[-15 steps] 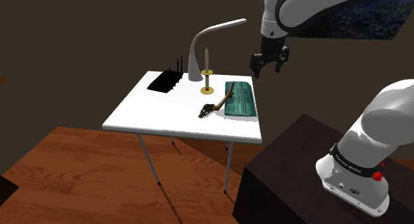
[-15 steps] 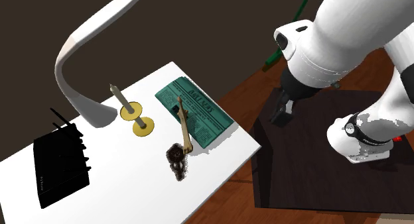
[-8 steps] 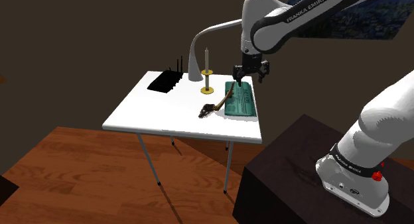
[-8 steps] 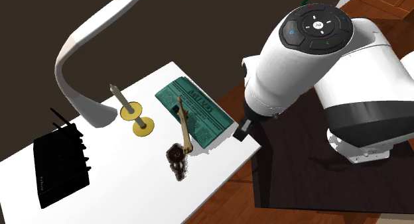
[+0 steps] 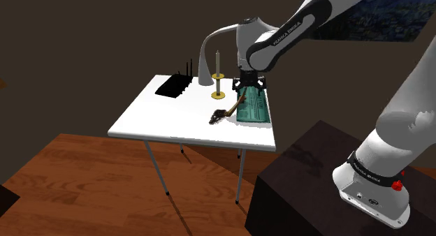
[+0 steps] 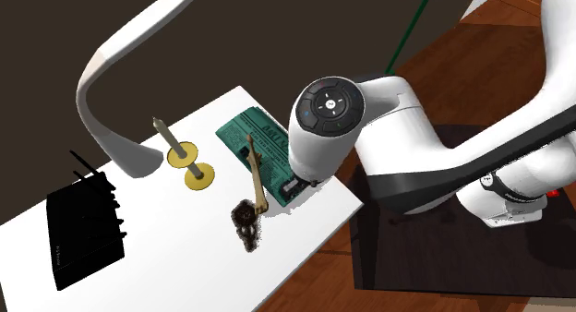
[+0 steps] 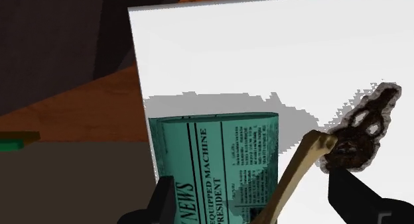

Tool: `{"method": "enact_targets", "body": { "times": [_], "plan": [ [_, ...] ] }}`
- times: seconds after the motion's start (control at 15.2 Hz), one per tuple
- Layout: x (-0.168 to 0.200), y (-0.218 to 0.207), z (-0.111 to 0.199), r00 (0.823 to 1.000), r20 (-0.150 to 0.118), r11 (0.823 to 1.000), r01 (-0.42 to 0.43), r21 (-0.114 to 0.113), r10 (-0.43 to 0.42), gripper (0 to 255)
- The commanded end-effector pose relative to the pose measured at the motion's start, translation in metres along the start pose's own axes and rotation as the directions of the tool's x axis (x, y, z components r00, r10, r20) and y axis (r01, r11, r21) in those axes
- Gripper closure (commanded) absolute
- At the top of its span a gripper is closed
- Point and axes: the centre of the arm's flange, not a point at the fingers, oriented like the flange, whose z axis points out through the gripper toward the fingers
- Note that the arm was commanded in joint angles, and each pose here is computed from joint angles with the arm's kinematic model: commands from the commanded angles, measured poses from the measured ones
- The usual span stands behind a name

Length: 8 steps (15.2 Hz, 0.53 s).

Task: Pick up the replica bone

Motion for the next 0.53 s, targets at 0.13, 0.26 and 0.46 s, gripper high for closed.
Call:
{"method": "enact_targets", "body": {
  "times": [0.13,0.26,0.46],
  "plan": [
    [0.025,-0.029,0.037,0.993,-0.011,0.993,-0.121,-0.010,0.121,0],
    [0.039,-0.041,0.056,0.984,-0.016,0.984,-0.179,-0.015,0.179,0],
    [0.062,-0.058,0.084,0.964,-0.025,0.964,-0.265,-0.022,0.264,0]
  ]
}}
